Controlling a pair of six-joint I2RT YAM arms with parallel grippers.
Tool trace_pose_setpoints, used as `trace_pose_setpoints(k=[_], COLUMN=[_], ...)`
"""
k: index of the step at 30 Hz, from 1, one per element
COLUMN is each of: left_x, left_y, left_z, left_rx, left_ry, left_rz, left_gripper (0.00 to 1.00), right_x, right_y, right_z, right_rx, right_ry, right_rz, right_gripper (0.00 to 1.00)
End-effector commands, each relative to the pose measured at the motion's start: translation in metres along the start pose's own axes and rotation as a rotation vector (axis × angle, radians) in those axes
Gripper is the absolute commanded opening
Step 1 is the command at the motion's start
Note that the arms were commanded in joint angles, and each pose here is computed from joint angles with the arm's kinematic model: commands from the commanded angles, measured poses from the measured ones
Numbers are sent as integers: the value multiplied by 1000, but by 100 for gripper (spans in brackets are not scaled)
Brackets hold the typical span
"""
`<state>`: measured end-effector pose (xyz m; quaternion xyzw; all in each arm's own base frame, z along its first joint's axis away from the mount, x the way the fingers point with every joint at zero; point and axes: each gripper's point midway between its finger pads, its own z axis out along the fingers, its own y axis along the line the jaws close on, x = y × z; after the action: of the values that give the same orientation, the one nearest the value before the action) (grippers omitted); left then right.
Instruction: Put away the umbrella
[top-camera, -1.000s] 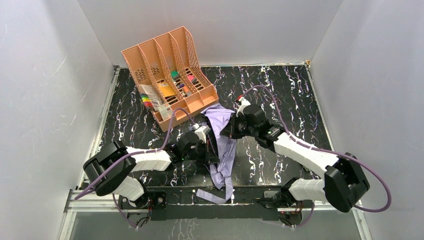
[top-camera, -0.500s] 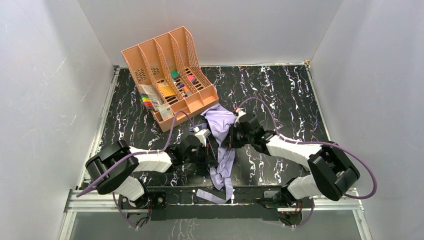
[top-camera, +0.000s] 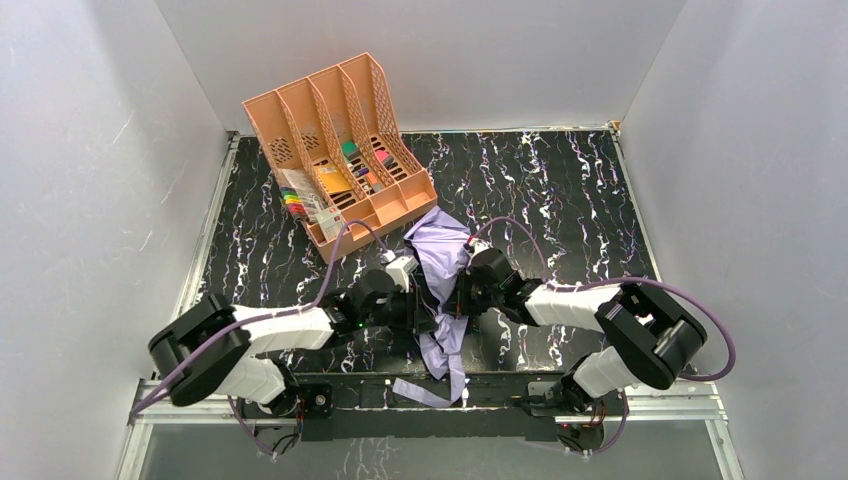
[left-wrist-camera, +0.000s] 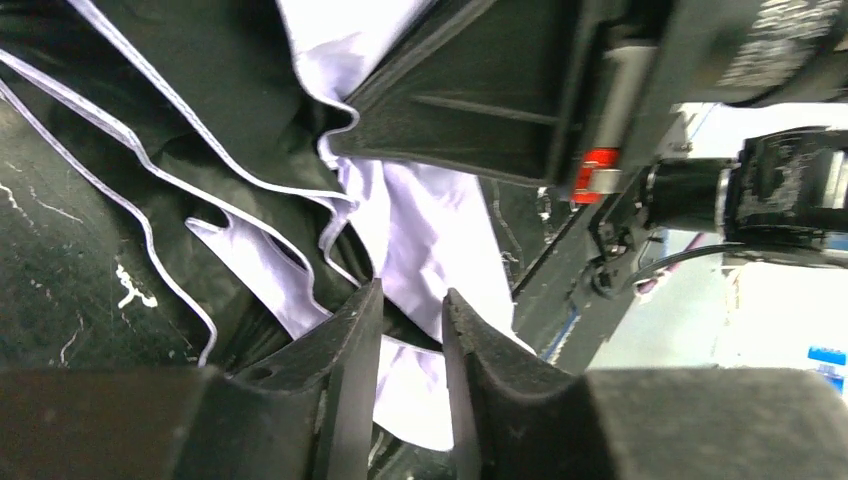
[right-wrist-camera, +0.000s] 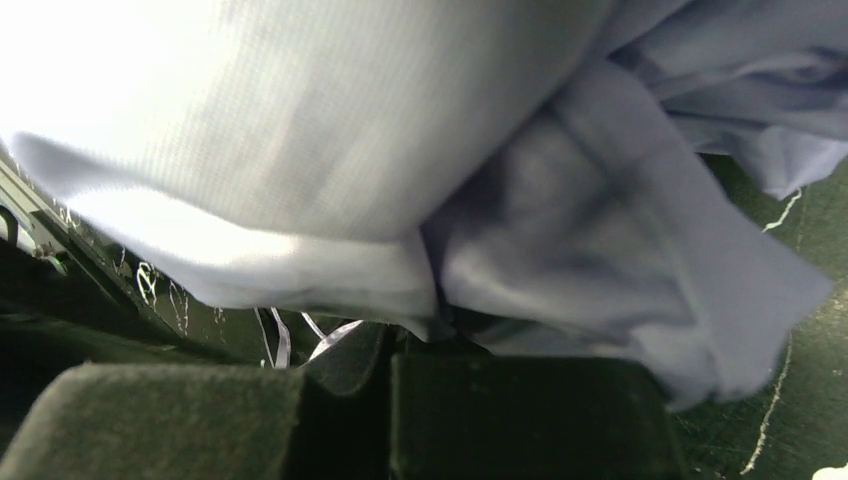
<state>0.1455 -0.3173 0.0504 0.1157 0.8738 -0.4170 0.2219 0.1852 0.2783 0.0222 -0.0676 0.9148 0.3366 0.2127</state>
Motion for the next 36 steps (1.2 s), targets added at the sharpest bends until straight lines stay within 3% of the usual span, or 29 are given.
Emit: trace_pose_setpoints(k=[1,6,10,15,20,24,28,36], left_x=[-35,-90,-137,-204,-236,-241,-235,-219], left_y=[-27,-43,-36,-14,4,29,38,48], left_z=[-26,-67,-91,-91,-56,-37,-28,-9], left_rx=[28,-64,-186,-226,-266,-349,-328,-295], left_ry=[-121,-297,-366,-341,-192,-121,-115,-50], left_rz=[74,128,118,7,2,-85,-176,-185], left_gripper=[33,60,73,75,76,75,75,69], right_x=[25,36,44,44,40,37,36,39], right_y=[-48,-72,-80,-83,-80,-76,-74,-73], right_z=[-1,-11,-17,-22,-22,-21,-19,-18], right_rx=[211,321,354,368,359,346,333,320], right_ry=[59,83,108,102,97,92,90,102], right_rz=[17,10,3,-6,-23,-26,-26,-28], right_gripper=[0,0,0,0,0,0,0,0])
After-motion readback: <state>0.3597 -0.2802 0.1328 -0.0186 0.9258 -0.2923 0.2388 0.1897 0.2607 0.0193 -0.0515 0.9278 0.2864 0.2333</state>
